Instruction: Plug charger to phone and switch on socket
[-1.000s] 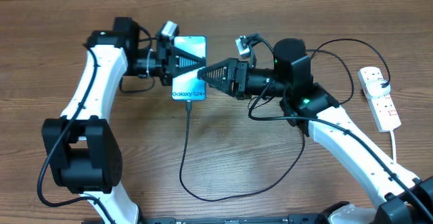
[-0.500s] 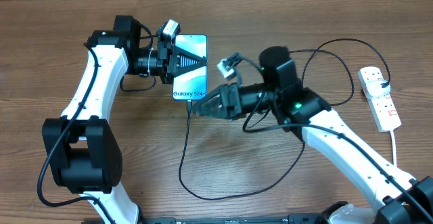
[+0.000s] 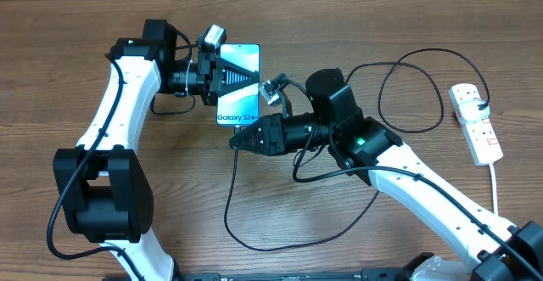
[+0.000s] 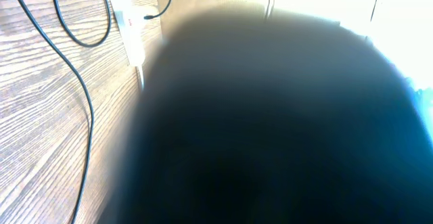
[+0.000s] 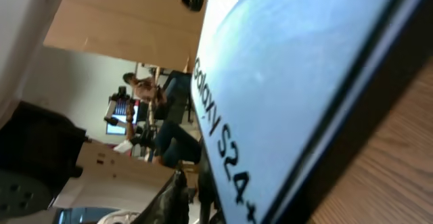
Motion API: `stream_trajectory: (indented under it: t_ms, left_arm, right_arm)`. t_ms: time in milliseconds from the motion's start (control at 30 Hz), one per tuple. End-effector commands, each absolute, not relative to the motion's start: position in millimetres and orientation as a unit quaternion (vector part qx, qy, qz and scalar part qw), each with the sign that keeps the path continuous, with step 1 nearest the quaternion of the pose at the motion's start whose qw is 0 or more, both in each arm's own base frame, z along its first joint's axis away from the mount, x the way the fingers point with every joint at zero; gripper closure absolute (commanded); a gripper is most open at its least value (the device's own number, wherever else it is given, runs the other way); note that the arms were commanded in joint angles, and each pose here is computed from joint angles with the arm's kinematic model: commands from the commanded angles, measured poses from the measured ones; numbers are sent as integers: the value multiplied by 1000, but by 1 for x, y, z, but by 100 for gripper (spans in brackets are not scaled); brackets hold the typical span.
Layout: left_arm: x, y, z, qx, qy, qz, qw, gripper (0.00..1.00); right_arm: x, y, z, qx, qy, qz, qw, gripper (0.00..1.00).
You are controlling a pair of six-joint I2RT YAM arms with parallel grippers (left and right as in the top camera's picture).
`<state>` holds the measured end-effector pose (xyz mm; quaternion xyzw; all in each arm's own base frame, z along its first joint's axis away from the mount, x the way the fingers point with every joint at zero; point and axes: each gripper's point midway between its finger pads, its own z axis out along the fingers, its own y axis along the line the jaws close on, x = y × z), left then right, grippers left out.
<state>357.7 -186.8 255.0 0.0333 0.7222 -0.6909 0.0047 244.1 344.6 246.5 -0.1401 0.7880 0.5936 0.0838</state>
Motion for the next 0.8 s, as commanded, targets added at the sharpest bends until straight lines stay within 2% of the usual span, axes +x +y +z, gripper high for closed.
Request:
stream_trajectory:
  t_ms: [0,167,767]
  left_arm:
    - [353,-186,274,44,707,-706,16,96]
    - [353,-186,274,43,707,-706,15,96]
    - [342,-205,270,61,714,-697,-5,96]
  right_arm:
    - [253,346,255,-138,788,588,116,83]
    - [260,345,253,-127,795,579,131,96]
    - [290,334,264,-91,789,580,182,96]
